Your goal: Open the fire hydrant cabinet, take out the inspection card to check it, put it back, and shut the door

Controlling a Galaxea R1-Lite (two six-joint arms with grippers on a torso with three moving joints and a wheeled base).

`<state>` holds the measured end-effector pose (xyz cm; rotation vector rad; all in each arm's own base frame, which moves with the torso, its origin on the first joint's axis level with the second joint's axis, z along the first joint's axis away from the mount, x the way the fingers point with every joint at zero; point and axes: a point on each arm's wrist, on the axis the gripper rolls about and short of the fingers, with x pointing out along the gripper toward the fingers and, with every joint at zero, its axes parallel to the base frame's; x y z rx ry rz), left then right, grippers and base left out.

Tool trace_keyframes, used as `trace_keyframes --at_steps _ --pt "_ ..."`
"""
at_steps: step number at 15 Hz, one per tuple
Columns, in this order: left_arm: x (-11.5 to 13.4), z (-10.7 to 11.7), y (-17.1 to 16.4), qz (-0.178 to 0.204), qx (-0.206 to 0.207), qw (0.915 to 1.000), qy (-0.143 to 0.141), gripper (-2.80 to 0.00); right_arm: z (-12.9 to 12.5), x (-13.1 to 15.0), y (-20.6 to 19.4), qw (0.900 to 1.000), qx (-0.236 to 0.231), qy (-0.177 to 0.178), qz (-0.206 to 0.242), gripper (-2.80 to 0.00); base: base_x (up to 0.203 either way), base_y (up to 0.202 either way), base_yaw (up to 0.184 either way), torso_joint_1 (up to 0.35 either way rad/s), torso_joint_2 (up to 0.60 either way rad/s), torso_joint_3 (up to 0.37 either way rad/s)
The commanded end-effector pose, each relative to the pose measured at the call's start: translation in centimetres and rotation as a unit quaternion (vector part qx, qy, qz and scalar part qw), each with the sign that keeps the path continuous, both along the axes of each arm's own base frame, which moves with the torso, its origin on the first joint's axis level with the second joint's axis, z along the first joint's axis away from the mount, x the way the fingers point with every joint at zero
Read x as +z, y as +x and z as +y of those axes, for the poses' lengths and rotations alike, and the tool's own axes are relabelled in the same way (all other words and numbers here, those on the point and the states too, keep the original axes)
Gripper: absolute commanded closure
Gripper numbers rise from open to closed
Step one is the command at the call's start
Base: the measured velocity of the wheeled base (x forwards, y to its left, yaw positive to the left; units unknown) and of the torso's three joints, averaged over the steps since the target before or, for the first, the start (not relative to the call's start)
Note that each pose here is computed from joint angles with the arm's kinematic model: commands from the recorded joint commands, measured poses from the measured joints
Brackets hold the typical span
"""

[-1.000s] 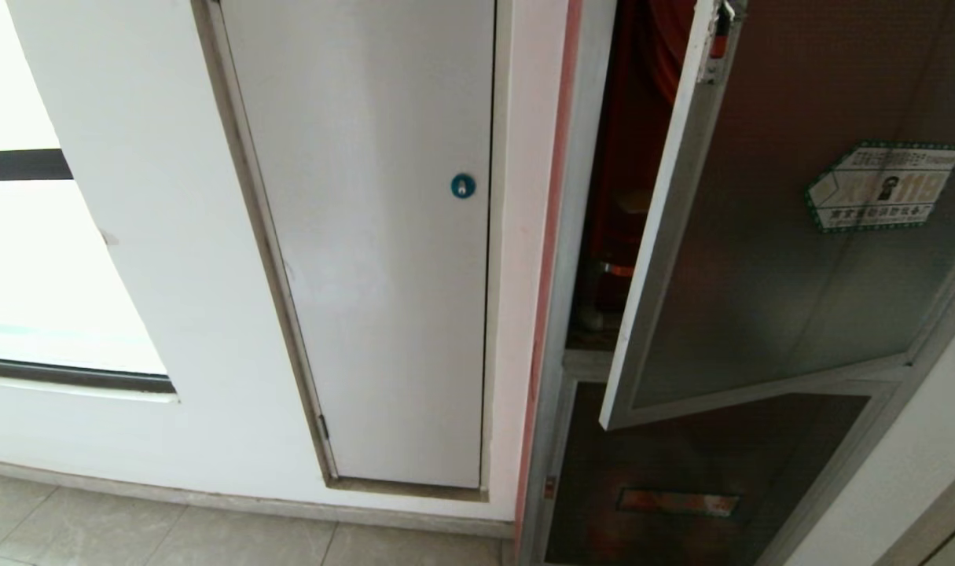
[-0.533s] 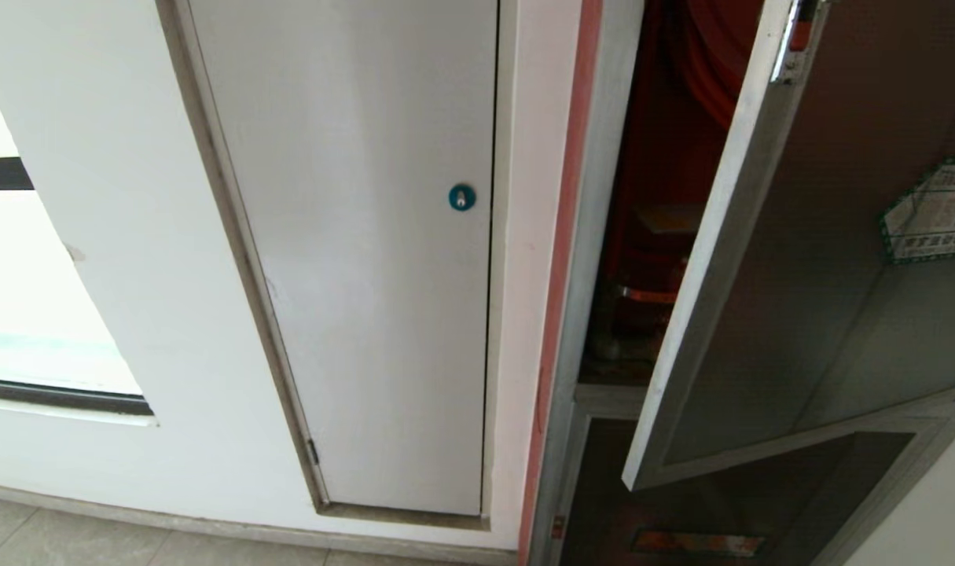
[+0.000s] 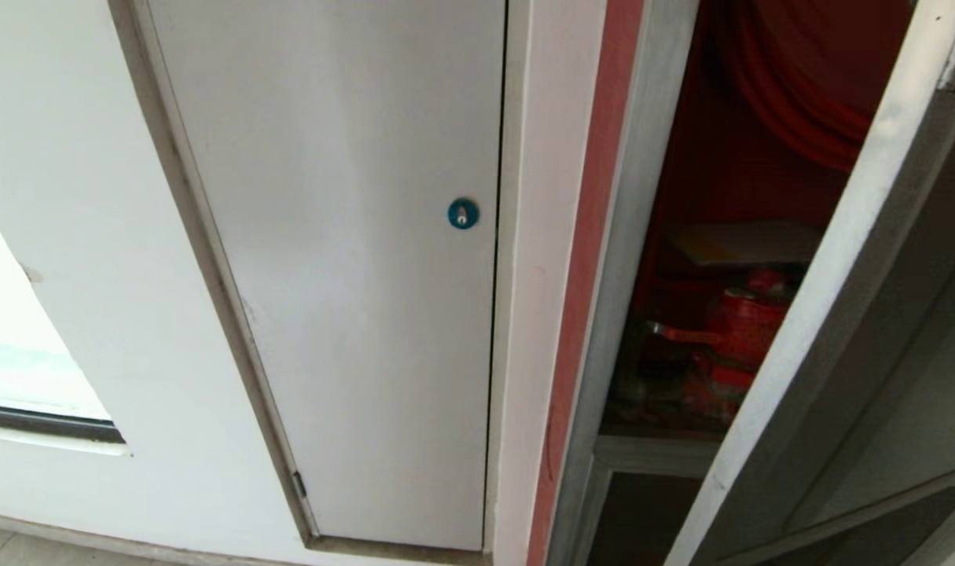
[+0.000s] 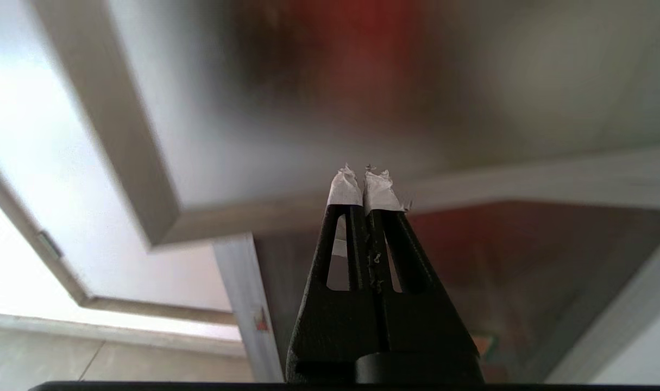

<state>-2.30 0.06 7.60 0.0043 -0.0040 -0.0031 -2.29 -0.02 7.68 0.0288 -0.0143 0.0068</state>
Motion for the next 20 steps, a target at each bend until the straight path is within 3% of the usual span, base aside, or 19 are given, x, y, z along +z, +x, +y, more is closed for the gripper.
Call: trace_keyframes --at_steps 1,6,20 --pt "0.0 0.0 0.01 0.0 0.0 1.0 0.0 0.0 0.0 -0.12 0.04 1.0 0.001 0.0 0.003 0.0 0.196 0.0 -0.001 0.004 0.0 0.004" --pt "0.02 0.0 0.01 0.0 0.001 1.0 -0.004 0.0 0.0 -0.12 0.04 1.0 0.001 0.0 0.003 0.0 0.158 0.0 0.002 0.006 0.0 0.0" --pt "0.02 0.0 0.01 0.0 0.001 1.0 -0.004 0.0 0.0 -0.12 0.04 1.0 0.001 0.0 0.003 0.0 0.0 0.0 0.0 0.0 0.0 0.0"
